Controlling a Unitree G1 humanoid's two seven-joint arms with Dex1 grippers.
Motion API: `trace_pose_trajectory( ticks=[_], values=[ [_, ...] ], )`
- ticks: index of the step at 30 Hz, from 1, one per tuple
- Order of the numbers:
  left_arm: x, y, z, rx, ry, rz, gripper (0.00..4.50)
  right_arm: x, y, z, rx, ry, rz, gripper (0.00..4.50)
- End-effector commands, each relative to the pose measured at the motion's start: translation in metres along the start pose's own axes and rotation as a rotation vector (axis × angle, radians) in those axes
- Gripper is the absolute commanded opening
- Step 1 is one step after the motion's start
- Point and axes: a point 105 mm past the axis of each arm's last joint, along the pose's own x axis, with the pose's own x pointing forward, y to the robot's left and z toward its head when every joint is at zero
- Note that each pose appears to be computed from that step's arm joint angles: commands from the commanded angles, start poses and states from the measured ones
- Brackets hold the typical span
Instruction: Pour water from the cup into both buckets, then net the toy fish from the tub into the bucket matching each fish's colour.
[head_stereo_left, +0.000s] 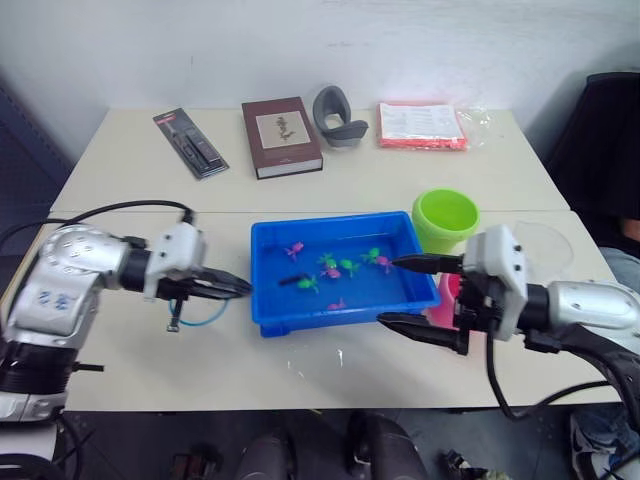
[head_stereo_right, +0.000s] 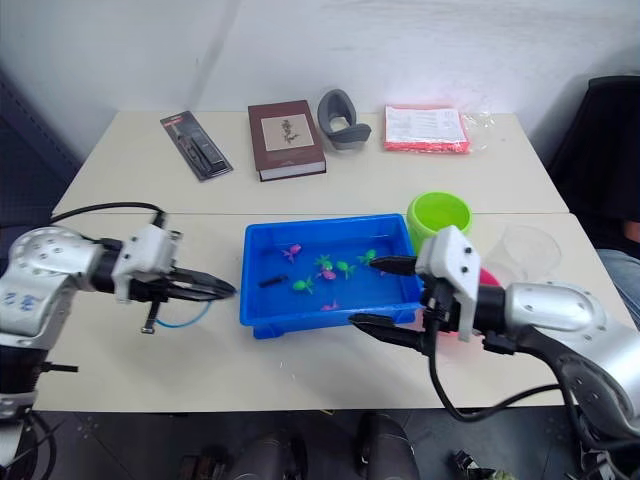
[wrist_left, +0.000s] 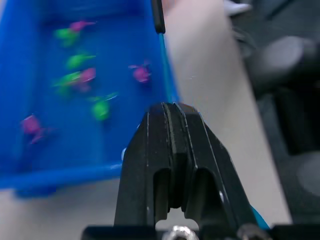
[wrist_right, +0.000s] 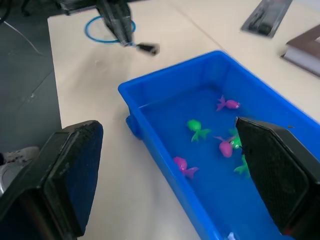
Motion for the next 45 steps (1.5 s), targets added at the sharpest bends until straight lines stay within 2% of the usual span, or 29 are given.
trace_pose_trajectory(
  ticks=[1,3,7,15,27,30,31,34,35,38,39,43,45],
  values=[
    [0.021,0.003,0.018,0.06,-0.015,-0.071,0.02,0.012,0.001,-0.001,0.057,0.041,0.019,4.5],
    [0.03,0.007,0.023,0.063,-0.047,-0.078,0.02,0.019,0.004,0.002,0.095,0.034,0.047,4.5],
    [0.042,0.011,0.02,0.079,-0.023,-0.098,0.02,0.028,0.015,0.004,0.141,0.048,0.127,4.5],
    [0.056,0.015,0.021,0.084,-0.036,-0.083,0.02,0.035,0.026,0.006,0.21,0.068,0.195,4.5],
    [0.065,0.016,0.024,0.103,-0.042,-0.067,0.02,0.041,0.025,0.004,0.285,0.034,0.182,4.5],
    [0.065,0.015,0.024,0.104,-0.042,-0.067,0.0,0.043,0.025,0.002,0.292,0.031,0.175,3.72],
    [0.066,0.015,0.024,0.105,-0.042,-0.067,0.0,0.043,0.026,0.0,0.295,0.031,0.173,3.19],
    [0.066,0.016,0.025,0.111,-0.045,-0.056,0.0,0.044,0.027,-0.002,0.301,0.031,0.172,2.34],
    [0.066,0.017,0.025,0.113,-0.047,-0.049,0.0,0.044,0.027,-0.003,0.302,0.031,0.172,1.71],
    [0.064,0.017,0.026,0.118,-0.059,-0.039,0.0,0.042,0.028,-0.005,0.294,0.031,0.17,0.23],
    [0.063,0.017,0.026,0.124,-0.061,-0.039,0.0,0.041,0.028,-0.004,0.288,0.02,0.166,0.05],
    [0.057,0.016,0.022,0.139,-0.055,-0.033,0.0,0.038,0.028,-0.001,0.269,-0.014,0.151,0.05],
    [0.054,0.015,0.024,0.139,-0.085,-0.037,0.0,0.035,0.029,-0.001,0.262,-0.026,0.147,0.05]
  ],
)
